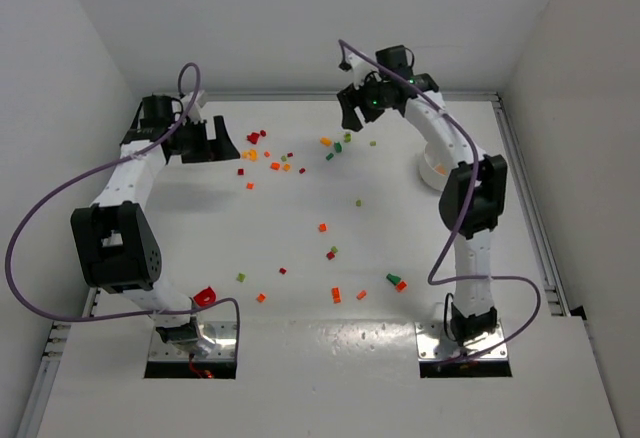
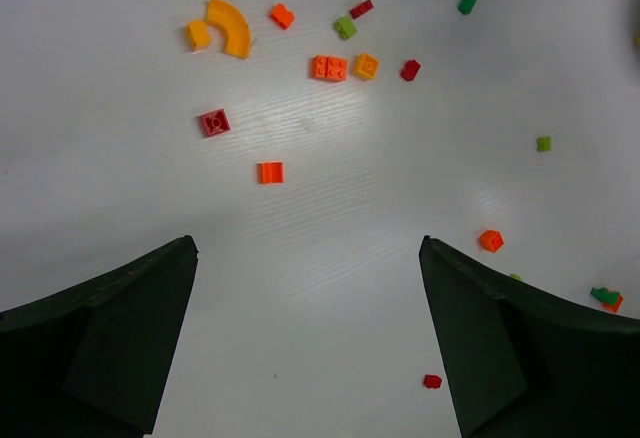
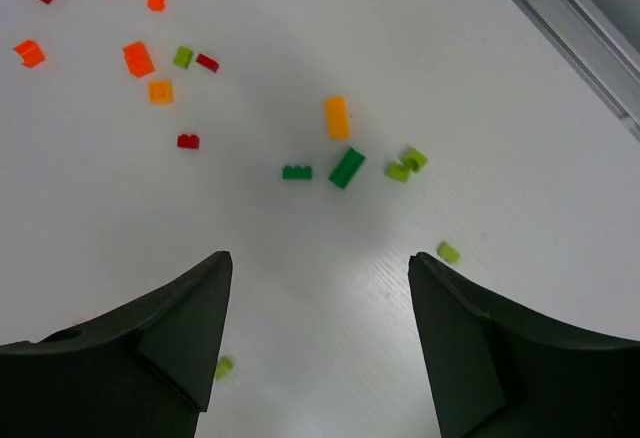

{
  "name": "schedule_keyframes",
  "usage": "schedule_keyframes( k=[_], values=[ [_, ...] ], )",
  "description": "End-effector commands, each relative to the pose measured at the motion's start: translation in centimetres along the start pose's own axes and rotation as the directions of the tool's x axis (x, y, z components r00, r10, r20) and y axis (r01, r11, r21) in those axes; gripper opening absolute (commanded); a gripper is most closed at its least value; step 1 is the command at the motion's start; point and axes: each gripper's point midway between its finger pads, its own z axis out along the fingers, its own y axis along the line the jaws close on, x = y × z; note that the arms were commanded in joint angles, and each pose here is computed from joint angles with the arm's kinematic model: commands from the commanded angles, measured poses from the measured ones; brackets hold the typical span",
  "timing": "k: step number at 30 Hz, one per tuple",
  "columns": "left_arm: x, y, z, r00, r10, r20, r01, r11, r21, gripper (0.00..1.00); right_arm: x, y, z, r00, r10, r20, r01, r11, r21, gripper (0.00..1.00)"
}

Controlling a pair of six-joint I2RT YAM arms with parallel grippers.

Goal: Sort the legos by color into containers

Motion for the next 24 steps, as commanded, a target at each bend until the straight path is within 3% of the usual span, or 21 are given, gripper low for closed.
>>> schedule_keyframes(
  k=[1,8,12,24],
  values=[
    [-0.6,-1.3,-0.9,0.996,0.081,0.036,-0.084,0.992,0.089,1.0,-3.2,1.2,2.0,0.995,-0.078,0.056,0.077,0.997,0.015,0.71],
    [0.4,-1.3,-0.7,0.997,0.08,0.002,-0.079,0.98,0.181,1.0,0.3,3.7,9.4,0.985,-0.157,-0.066,0.157,0.988,0.0,0.61],
    [0.6,-1.3,-0.6,0.996,0.093,-0.008,-0.089,0.977,0.192,1.0,1.2,2.8,11.9,0.983,-0.164,-0.087,0.169,0.984,0.05,0.6],
    [2.0,0.5,1.5,0.996,0.048,-0.071,-0.032,0.976,0.216,1.0,4.1,1.4,15.3,0.976,-0.161,-0.145,0.179,0.977,0.119,0.63]
  ],
)
